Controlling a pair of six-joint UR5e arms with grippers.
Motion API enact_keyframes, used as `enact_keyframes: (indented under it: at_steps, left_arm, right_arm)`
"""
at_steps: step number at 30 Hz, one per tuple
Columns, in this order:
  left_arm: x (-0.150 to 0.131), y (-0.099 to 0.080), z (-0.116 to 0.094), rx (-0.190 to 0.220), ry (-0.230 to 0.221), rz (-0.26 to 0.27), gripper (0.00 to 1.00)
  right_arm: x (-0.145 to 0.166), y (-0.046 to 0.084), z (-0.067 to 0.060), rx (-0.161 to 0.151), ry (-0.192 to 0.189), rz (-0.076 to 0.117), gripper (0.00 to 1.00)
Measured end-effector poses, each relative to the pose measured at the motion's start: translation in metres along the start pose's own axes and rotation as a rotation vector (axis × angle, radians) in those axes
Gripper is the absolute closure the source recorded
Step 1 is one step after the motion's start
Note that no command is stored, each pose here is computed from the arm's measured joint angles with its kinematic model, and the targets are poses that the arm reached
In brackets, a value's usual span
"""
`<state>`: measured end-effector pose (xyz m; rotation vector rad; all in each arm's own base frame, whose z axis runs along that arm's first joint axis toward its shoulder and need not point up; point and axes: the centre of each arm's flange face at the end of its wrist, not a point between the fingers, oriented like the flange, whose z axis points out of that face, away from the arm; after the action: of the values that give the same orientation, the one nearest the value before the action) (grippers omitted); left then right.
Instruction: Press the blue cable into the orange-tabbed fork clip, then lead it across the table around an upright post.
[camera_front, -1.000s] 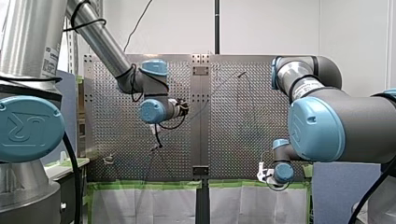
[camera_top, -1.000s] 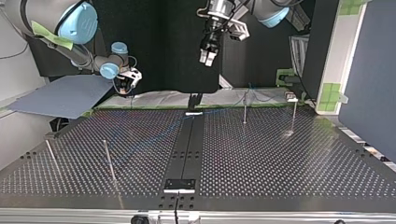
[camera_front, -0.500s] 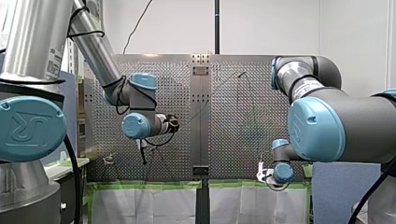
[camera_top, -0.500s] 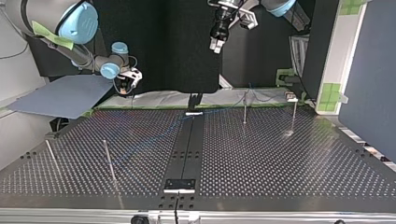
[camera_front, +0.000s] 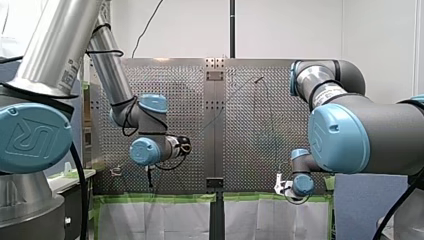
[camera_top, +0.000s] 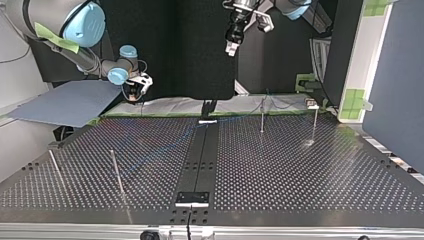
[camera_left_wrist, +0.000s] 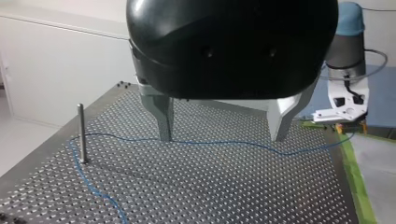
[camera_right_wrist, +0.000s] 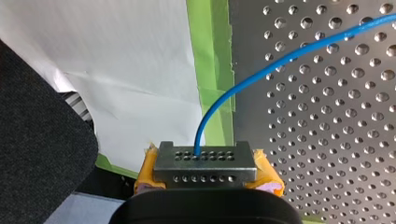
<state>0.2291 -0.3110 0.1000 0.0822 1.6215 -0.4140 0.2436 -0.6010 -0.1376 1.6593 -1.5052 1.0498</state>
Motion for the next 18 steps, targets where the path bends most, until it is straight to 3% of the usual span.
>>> enact_keyframes:
  at_steps: [18]
  left_arm:
    - [0.014,0.003,0.001,-0.007,0.022,0.021,0.00]
  right_arm:
    - [0.000,0.000,0.000,0.003,0.000,0.002,1.00]
